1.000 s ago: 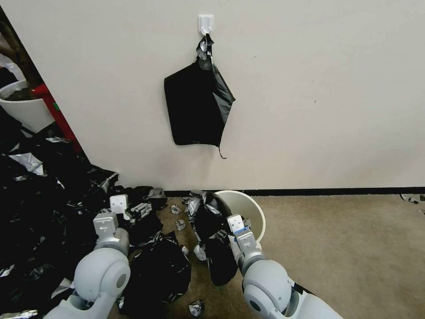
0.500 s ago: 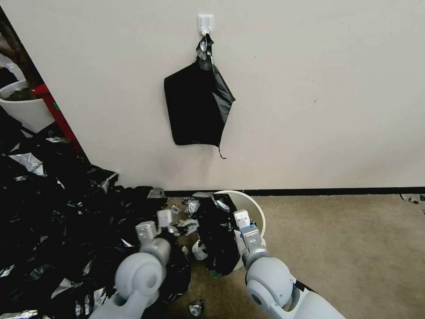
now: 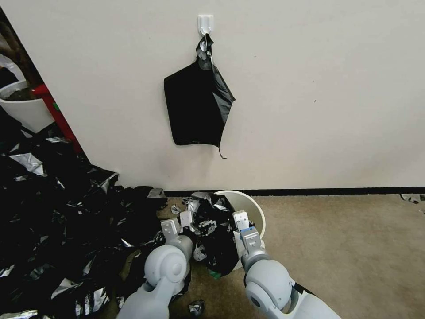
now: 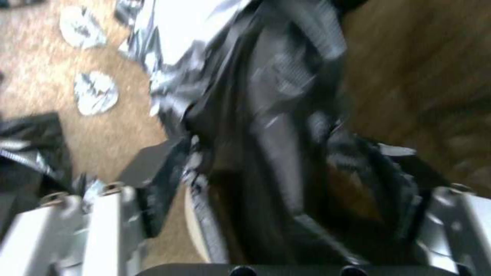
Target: Place a trash bag onto the trash bin.
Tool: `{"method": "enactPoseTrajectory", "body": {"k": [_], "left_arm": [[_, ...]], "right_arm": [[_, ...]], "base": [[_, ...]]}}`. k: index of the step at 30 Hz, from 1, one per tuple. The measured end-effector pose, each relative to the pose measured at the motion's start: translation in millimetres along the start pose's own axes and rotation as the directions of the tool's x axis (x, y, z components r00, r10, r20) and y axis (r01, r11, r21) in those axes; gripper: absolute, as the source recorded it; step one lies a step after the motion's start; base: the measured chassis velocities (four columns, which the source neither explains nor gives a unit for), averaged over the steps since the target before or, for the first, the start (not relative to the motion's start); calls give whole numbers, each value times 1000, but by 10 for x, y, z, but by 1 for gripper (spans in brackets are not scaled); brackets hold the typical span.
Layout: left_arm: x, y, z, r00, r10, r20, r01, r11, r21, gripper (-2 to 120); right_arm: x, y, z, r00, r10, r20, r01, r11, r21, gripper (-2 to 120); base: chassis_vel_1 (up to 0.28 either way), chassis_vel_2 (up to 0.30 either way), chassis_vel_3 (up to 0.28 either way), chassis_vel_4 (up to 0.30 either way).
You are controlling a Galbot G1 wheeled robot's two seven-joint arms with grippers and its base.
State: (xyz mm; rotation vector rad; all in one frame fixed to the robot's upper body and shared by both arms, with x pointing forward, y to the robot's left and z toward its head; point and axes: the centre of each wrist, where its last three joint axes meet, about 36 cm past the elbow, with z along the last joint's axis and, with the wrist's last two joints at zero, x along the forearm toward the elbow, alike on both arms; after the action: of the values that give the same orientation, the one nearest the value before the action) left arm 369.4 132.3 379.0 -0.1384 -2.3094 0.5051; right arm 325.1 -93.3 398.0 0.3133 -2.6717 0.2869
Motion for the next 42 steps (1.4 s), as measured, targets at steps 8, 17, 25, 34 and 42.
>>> {"method": "enactPoseTrajectory", "body": {"k": [8, 17, 25, 34, 42], "left_arm": [[-63, 6, 8, 1000, -15, -26, 14, 1000, -15, 44], [86, 181, -125, 999, -44, -31, 41, 995, -92, 13], [450, 462, -400, 999, 24, 24, -16, 957, -290, 2], [731, 683, -569, 995, 95, 27, -67, 851, -521, 2], [887, 738, -736, 983, 177, 40, -128, 834, -537, 2]], "right_arm": [[1, -7, -5, 1000, 2, 7, -2, 1000, -5, 0], [-14, -63, 47, 998, 22, 56, -23, 1000, 14, 0], [-40, -243, 78, 988, 52, 143, -61, 996, 64, 0], [-56, -429, 105, 996, 58, 72, -58, 998, 7, 0], [-83, -703, 164, 996, 27, -80, -35, 994, -105, 0]], "base": [[0, 0, 0, 0], [0, 0, 0, 0], [0, 0, 0, 0], [0, 0, 0, 0], [0, 0, 0, 0]]}}
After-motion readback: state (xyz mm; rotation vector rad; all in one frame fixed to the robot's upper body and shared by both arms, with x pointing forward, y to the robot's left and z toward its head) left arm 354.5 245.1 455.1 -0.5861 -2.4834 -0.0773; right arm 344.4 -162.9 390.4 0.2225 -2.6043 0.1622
